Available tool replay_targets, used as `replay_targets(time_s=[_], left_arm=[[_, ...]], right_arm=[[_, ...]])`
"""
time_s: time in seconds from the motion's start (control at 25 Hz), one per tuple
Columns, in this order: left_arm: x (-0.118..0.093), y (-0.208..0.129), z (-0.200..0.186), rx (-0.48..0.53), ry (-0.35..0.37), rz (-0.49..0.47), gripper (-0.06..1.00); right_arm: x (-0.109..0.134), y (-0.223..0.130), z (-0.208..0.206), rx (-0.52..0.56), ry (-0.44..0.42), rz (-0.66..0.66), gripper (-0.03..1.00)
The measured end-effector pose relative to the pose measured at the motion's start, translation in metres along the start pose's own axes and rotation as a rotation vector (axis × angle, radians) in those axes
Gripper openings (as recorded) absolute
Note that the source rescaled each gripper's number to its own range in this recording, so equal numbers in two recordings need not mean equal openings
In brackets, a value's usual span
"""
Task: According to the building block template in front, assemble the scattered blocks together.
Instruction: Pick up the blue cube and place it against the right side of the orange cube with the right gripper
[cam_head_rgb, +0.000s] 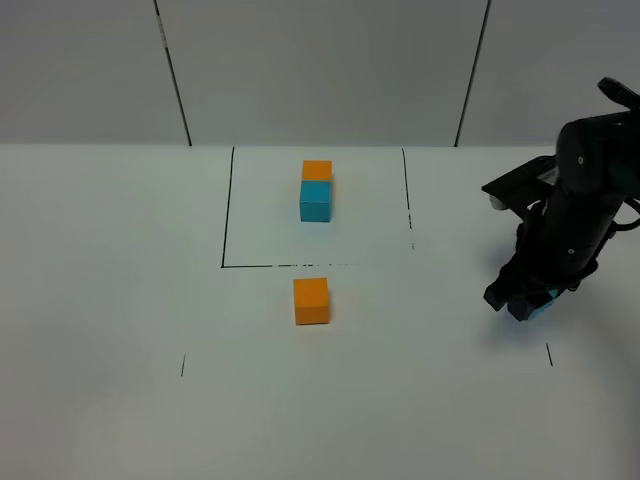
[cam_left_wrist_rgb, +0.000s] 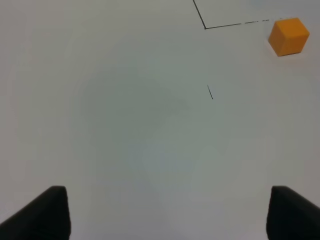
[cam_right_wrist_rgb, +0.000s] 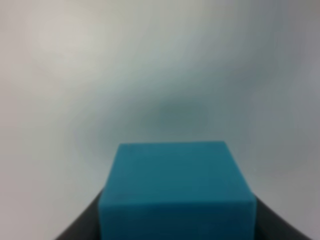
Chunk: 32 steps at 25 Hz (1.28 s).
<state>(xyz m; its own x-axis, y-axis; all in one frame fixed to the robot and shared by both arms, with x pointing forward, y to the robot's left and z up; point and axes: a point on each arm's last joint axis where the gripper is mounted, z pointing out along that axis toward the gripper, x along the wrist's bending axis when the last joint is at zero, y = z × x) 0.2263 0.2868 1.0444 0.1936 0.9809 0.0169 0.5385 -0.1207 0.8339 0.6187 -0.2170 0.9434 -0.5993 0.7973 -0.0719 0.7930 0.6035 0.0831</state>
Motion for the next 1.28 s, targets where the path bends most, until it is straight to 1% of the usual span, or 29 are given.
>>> replay_targets(time_s=[0.12, 0.24, 0.32, 0.4, 0.52, 0.84, 1.28], left_arm=[[0.000, 0.000, 0.000, 0.000, 0.000, 0.000, 0.68], [0.000, 0.000, 0.000, 0.000, 0.000, 0.000, 0.68], [0.000, 0.000, 0.000, 0.000, 0.000, 0.000, 0.68], [0.000, 0.000, 0.000, 0.000, 0.000, 0.000, 0.68], [0.000, 0.000, 0.000, 0.000, 0.000, 0.000, 0.68], [0.000, 0.000, 0.000, 0.000, 0.000, 0.000, 0.68], [0.000, 0.000, 0.000, 0.000, 0.000, 0.000, 0.68]], right_arm=[[0.012, 0.002, -0.001, 0.024, 0.024, -0.259, 0.00], [0.029, 0.010, -0.002, 0.013, 0.028, -0.475, 0.00], [0.039, 0.014, -0.002, -0.002, 0.030, -0.566, 0.00], [0.043, 0.017, -0.001, -0.012, 0.027, -0.630, 0.00], [0.044, 0.018, 0.003, -0.006, 0.029, -0.676, 0.00], [0.046, 0.028, 0.031, 0.037, 0.055, -0.743, 0.00], [0.057, 0.059, 0.028, -0.029, 0.009, -0.879, 0.00]])
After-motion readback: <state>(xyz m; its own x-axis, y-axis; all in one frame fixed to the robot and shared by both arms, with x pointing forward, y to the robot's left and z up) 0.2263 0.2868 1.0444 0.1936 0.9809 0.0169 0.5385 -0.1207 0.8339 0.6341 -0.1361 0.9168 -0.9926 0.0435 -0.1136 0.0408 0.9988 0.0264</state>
